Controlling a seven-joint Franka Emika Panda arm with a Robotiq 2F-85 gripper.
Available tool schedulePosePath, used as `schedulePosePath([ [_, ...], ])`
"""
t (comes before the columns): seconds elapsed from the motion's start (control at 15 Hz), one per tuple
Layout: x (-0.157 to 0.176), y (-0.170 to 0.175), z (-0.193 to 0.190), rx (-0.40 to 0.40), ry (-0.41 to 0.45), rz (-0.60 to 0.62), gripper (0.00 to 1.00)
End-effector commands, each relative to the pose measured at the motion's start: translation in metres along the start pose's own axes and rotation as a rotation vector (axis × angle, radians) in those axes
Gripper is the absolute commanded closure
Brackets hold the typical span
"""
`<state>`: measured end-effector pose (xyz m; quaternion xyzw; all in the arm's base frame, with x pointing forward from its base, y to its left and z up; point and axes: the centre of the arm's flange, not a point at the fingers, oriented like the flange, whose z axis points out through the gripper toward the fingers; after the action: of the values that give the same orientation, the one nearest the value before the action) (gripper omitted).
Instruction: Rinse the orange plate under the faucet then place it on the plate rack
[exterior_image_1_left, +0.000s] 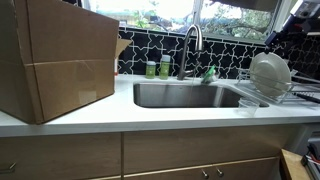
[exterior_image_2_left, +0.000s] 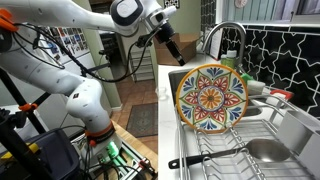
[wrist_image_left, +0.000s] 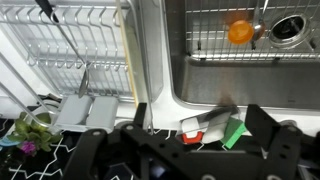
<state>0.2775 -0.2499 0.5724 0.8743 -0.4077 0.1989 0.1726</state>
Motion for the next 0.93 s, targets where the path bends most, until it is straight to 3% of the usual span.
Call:
schedulePosePath([
  [0.0, 0.016, 0.013, 0.018, -0.063, 0.057, -0.048, 0.0],
  [0.4, 0.025, 0.042, 0.051, -0.181, -0.012, -0.034, 0.0],
  [0.87, 0.032, 0.055, 0.082, -0.096, -0.007, -0.017, 0.0],
])
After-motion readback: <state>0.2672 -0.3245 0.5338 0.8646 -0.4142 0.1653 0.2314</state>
